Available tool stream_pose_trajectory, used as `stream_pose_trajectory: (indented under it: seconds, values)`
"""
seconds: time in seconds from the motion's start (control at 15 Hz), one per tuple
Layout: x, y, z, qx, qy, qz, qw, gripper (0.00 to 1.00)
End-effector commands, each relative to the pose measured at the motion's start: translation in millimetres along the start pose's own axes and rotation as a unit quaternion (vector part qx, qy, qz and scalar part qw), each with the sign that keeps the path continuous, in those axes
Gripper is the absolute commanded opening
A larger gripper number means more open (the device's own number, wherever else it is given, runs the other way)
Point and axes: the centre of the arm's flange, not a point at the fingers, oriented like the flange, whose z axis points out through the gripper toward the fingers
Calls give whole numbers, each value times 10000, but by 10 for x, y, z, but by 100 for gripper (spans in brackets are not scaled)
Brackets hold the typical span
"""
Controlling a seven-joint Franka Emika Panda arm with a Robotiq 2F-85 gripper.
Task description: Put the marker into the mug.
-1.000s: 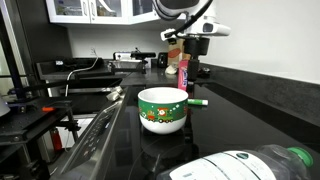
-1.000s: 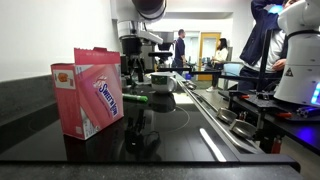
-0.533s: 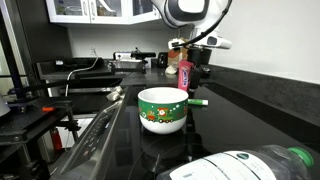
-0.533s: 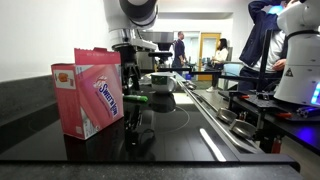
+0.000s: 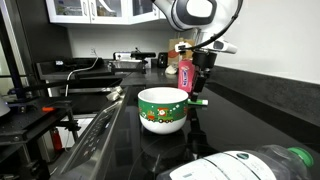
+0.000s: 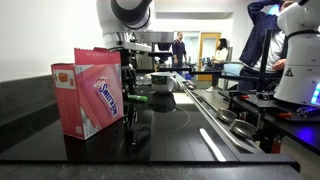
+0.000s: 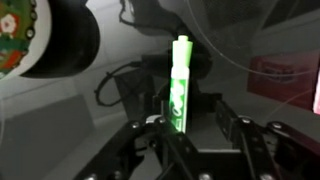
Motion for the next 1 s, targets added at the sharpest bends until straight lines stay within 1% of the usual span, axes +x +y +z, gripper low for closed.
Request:
stream_pose_trajectory:
  seconds: [0.0, 0.13, 0.2, 0.27, 0.33, 0.4, 0.47, 0.53, 0.6, 0.67, 0.73, 0.93]
  values:
    - [127, 2, -6, -13, -181, 182, 9997, 55]
    - [145, 26, 28, 5, -247, 205, 9995, 53]
    - [151, 37, 42, 10, -271, 209, 9994, 30]
    - [153, 46, 49, 5, -293, 207, 9994, 28]
    - [155, 52, 48, 36, -311, 187, 9993, 24]
    - [155, 56, 45, 49, -317, 178, 9993, 17]
    - [160, 74, 40, 57, -306, 182, 9993, 8]
    - [161, 88, 34, 66, -274, 207, 9994, 1]
    - [165, 106, 23, 57, -203, 277, 9994, 1]
    - [162, 141, -6, 75, -60, 426, 9990, 5]
    - [169, 185, -34, 38, 91, 604, 9981, 5]
    - [171, 318, -185, 89, 539, 1382, 9889, 5]
